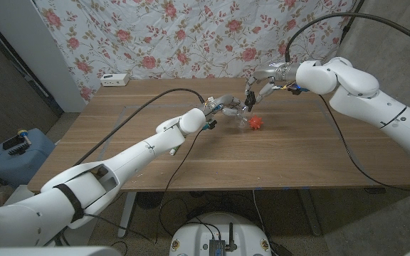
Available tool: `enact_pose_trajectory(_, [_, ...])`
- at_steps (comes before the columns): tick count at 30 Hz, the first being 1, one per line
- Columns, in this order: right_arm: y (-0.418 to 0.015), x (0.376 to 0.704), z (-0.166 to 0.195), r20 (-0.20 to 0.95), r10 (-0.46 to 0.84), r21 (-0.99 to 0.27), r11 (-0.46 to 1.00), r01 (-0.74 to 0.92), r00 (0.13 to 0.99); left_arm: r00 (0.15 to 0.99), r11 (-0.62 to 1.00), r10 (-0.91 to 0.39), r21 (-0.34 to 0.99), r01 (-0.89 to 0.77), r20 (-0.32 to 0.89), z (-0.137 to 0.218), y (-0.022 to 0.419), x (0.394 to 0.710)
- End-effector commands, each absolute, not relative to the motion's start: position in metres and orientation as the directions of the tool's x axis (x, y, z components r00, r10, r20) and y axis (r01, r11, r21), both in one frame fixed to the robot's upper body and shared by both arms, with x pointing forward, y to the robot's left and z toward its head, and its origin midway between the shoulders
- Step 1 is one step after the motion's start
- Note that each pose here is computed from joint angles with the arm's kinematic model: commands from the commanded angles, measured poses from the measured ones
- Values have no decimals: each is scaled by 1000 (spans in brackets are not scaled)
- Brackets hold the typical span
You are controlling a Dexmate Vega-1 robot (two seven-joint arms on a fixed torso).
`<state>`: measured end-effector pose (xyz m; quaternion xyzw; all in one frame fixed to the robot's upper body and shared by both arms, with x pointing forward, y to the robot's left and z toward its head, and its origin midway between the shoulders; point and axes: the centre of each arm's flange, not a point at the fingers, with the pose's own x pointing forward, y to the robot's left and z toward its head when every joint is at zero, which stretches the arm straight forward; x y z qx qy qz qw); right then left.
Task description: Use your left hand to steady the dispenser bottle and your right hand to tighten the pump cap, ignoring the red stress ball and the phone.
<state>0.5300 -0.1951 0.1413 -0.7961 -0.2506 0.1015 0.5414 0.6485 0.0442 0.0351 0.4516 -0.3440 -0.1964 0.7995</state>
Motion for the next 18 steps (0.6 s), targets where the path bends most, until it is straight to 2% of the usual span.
enact_pose_trajectory(1, [-197, 527, 138, 129, 537, -889, -310, 337, 834, 689, 516, -620, 857, -3, 375, 34, 46, 646])
enact_pose_trajectory(18, [-204, 522, 137, 145, 546, -878, -314, 361, 825, 689, 515, -619, 857, -6, 377, 32, 46, 643])
